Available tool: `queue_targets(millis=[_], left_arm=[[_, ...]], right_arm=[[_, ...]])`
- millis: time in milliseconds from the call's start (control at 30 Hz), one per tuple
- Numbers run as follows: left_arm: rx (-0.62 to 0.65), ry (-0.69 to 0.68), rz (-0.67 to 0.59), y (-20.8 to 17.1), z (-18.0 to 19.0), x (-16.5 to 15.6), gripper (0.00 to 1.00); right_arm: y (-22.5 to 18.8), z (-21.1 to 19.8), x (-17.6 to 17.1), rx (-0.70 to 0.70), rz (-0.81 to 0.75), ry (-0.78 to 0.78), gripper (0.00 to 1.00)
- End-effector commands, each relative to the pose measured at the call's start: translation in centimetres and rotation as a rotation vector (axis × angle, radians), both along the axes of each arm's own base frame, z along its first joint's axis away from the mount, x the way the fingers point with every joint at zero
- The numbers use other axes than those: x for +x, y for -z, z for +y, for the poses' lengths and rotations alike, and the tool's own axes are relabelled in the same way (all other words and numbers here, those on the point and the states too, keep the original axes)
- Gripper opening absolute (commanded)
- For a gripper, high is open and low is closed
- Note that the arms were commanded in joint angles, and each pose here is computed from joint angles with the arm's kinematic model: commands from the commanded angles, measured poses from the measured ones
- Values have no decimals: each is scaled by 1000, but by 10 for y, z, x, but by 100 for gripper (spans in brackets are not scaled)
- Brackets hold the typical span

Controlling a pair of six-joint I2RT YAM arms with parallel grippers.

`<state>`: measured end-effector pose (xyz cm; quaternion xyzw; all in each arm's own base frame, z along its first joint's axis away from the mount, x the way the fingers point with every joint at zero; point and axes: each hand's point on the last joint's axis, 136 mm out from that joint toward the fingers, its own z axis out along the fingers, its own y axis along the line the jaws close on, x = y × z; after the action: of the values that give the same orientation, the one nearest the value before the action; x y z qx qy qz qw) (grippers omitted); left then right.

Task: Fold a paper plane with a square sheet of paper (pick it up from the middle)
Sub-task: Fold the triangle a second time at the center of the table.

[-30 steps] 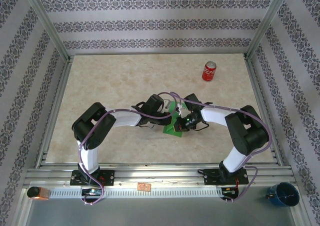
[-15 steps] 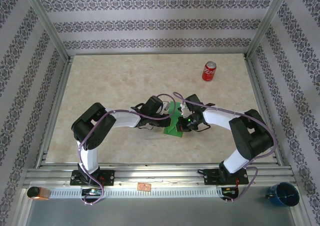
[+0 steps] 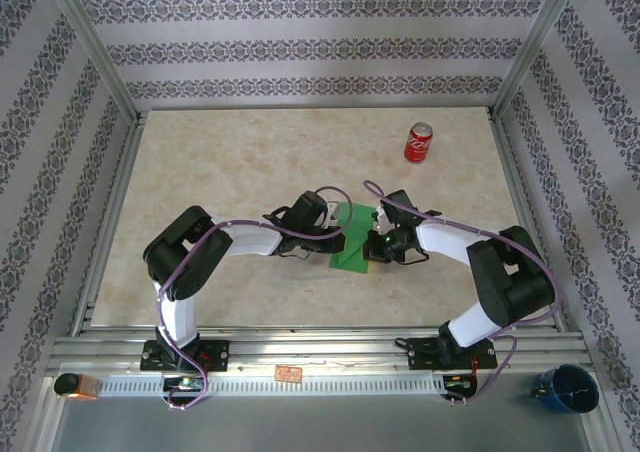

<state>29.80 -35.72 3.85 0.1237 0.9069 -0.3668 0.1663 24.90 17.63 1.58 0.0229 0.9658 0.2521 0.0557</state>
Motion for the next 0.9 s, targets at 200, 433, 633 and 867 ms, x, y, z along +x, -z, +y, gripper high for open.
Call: queue_targets(millis=[200, 433, 633, 867], left_arm=[[-37, 8, -6, -6, -12, -9, 0], [-49, 6, -13, -12, -16, -9, 0], [-54, 1, -18, -15, -17, -9, 0], [-55, -1, -22, -18, -18, -10, 0]], right_arm=[[-3, -5, 24, 27, -27, 52, 9], [2, -10, 31, 3, -19, 45, 10], [-3, -3, 40, 45, -40, 4, 10], [-2, 11, 43, 92, -29, -103, 12]])
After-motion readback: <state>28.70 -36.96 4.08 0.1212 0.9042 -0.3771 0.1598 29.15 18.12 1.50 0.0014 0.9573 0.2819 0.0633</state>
